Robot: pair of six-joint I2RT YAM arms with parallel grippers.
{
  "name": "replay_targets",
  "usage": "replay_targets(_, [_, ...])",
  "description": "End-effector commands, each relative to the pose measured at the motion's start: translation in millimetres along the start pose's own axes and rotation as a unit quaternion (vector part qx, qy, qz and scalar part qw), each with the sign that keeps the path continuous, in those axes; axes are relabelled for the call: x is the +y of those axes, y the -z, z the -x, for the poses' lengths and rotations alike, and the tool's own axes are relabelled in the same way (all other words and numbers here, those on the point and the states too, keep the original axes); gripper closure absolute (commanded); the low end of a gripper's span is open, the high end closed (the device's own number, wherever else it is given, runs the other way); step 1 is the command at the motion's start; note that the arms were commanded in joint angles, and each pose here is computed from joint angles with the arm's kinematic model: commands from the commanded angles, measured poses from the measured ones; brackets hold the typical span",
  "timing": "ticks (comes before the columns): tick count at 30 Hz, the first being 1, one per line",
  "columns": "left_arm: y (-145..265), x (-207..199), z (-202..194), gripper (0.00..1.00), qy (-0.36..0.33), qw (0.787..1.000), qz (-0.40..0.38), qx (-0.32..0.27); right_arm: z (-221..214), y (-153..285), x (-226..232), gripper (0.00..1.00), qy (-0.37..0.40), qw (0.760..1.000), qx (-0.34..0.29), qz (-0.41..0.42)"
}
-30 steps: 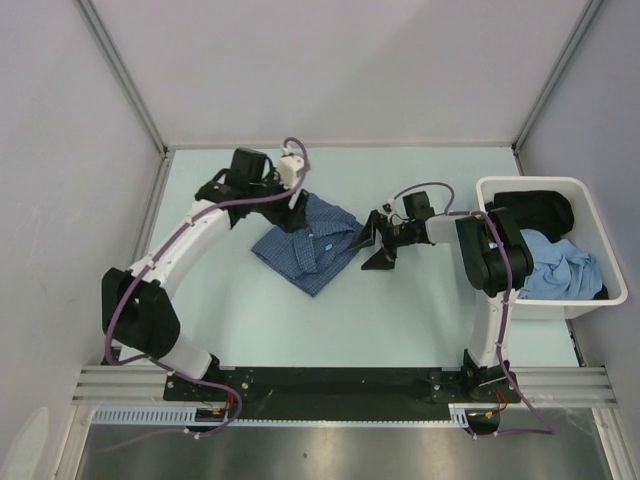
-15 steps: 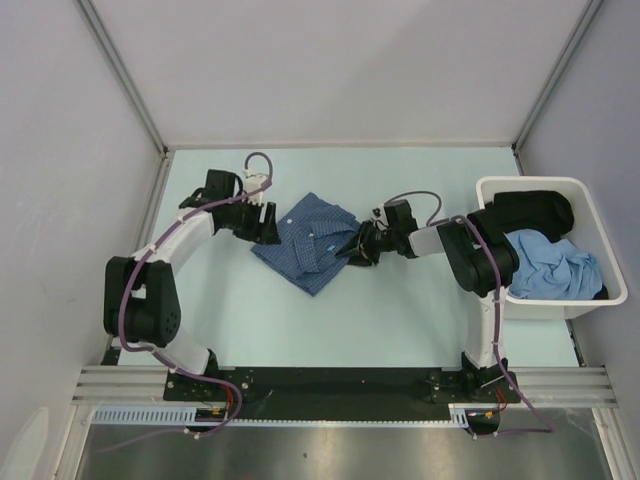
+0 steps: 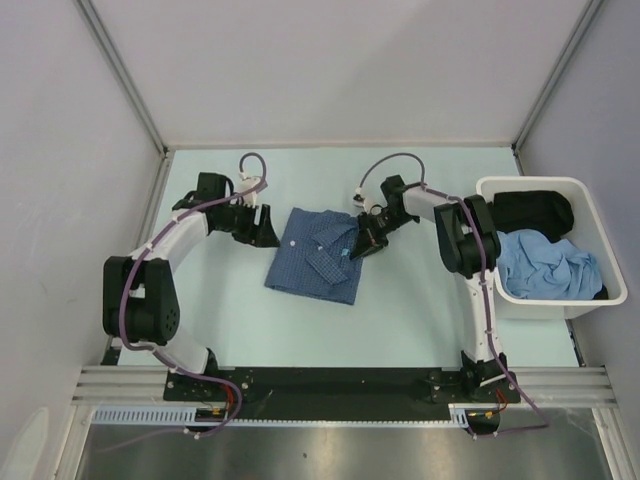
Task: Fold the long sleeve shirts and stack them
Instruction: Fold the shirt
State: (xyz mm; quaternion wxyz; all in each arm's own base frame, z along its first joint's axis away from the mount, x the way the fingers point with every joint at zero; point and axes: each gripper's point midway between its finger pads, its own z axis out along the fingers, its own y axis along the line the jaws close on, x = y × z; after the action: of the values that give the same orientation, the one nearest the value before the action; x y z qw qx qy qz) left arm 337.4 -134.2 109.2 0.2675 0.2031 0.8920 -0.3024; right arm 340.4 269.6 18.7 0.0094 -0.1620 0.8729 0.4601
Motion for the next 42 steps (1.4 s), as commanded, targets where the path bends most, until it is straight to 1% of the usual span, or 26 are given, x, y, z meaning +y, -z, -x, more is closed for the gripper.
replay_targets(1, [10.8, -19.8, 8.9, 0.30, -0.034, 0.998, -0.056, -0.015, -80.3, 28.5, -20.7, 1.00, 0.146, 0.961, 0.234, 0.024])
replay_targets(2, [11.6, -20.2, 7.2, 0.30, -0.035, 0.998, -0.056, -0.016, -90.5, 39.1, -19.6, 1.00, 0.152, 0.948, 0.279, 0.016])
replay_targets(3, [12.2, -22.0, 3.4, 0.30, -0.034, 0.998, -0.059, -0.013, -86.3, 40.8, -25.8, 1.00, 0.171, 0.943, 0.287, -0.001])
replay_targets(4, [12.7, -22.4, -2.9, 0.30, -0.031, 0.998, -0.062, -0.009, -71.1, 43.1, -27.9, 1.00, 0.237, 0.929, 0.283, -0.010])
replay_targets(7, [16.8, -22.2, -13.5, 0.29, -0.013, 0.998, -0.061, -0.003, -66.0, 42.8, -41.7, 1.00, 0.344, 0.872, 0.345, -0.054])
replay_targets(8, [19.2, -22.9, -14.5, 0.29, -0.008, 0.998, -0.063, -0.006, -66.8, 40.2, -43.4, 1.00, 0.403, 0.832, 0.377, -0.055])
replay_targets(10, [21.7, -18.8, -22.3, 0.29, 0.012, 0.998, -0.059, -0.005, -65.6, 36.9, -44.8, 1.00, 0.454, 0.795, 0.400, -0.049])
replay_targets(13, [26.1, -15.6, -34.4, 0.30, 0.026, 0.998, -0.053, -0.001, -51.0, 22.3, -41.7, 1.00, 0.532, 0.736, 0.418, -0.039])
replay_targets(14, [27.0, -15.6, -38.3, 0.30, 0.029, 0.998, -0.051, 0.001, -43.1, 19.9, -41.4, 1.00, 0.571, 0.701, 0.425, -0.033])
replay_targets(17, [33.5, -6.9, -50.4, 0.30, 0.052, 0.998, -0.034, -0.006, -37.1, 5.1, -33.2, 1.00, 0.627, 0.640, 0.443, -0.017])
replay_targets(18, [35.3, -6.2, -53.0, 0.30, 0.059, 0.998, -0.032, -0.009, -36.1, -4.0, -28.2, 1.00, 0.659, 0.603, 0.449, 0.002])
replay_targets(20, [36.1, -0.8, -62.5, 0.31, 0.087, 0.996, -0.029, -0.011, -36.5, -11.5, -27.7, 1.00, 0.681, 0.565, 0.465, 0.014])
replay_targets(21, [36.2, 2.1, -64.8, 0.31, 0.101, 0.994, -0.027, -0.011, -37.7, -19.7, -26.8, 1.00, 0.701, 0.529, 0.477, 0.030])
replay_targets(22, [37.1, 4.8, -65.7, 0.32, 0.110, 0.994, -0.026, -0.012, -35.7, -21.9, -27.2, 1.00, 0.710, 0.506, 0.490, 0.028])
replay_targets(24, [36.6, 6.8, -65.3, 0.33, 0.110, 0.994, -0.025, -0.013, -28.6, -31.0, -23.5, 1.00, 0.733, 0.475, 0.486, 0.035])
replay_targets(25, [34.9, 7.1, -66.8, 0.33, 0.111, 0.993, -0.027, -0.010, -16.3, -39.9, -17.6, 1.00, 0.759, 0.447, 0.473, 0.031])
replay_targets(27, [32.2, 8.9, -69.0, 0.34, 0.117, 0.993, -0.029, -0.006, -1.7, -46.9, -12.8, 0.99, 0.781, 0.421, 0.461, 0.018])
replay_targets(28, [28.8, 10.1, -70.9, 0.34, 0.125, 0.992, -0.035, 0.000, 10.8, -51.9, -7.0, 0.98, 0.799, 0.399, 0.449, 0.005])
replay_targets(31, [22.6, 9.8, -69.6, 0.34, 0.140, 0.989, -0.053, 0.004, 32.7, -59.2, 12.5, 0.91, 0.828, 0.378, 0.413, -0.030])
replay_targets(33, [18.4, 11.9, -60.8, 0.34, 0.144, 0.987, -0.069, -0.002, 47.8, -62.9, 28.5, 0.71, 0.841, 0.385, 0.375, -0.059])
replay_targets(34, [16.8, 12.7, -56.1, 0.34, 0.141, 0.987, -0.075, -0.006, 51.4, -58.7, 42.4, 0.65, 0.839, 0.409, 0.349, -0.078])
replay_targets(37, [14.8, 19.2, -33.3, 0.34, 0.122, 0.989, -0.083, -0.027, 74.6, -50.4, 67.1, 0.56, 0.846, 0.431, 0.288, -0.127])
replay_targets(38, [11.6, 20.9, -29.6, 0.37, 0.122, 0.988, -0.089, -0.027, 79.6, -36.9, 76.9, 0.55, 0.837, 0.453, 0.268, -0.148])
replay_targets(40, [9.2, 20.0, -12.5, 0.39, 0.098, 0.990, -0.097, -0.033, 85.5, -23.0, 83.4, 0.53, 0.830, 0.469, 0.252, -0.167])
replay_targets(41, [3.7, 19.8, -10.7, 0.39, 0.094, 0.990, -0.104, -0.029, 87.6, -8.2, 88.0, 0.53, 0.819, 0.489, 0.238, -0.181])
replay_targets(42, [0.3, 14.9, -2.1, 0.39, 0.076, 0.991, -0.108, -0.028, 91.4, -2.1, 90.5, 0.53, 0.815, 0.499, 0.224, -0.191])
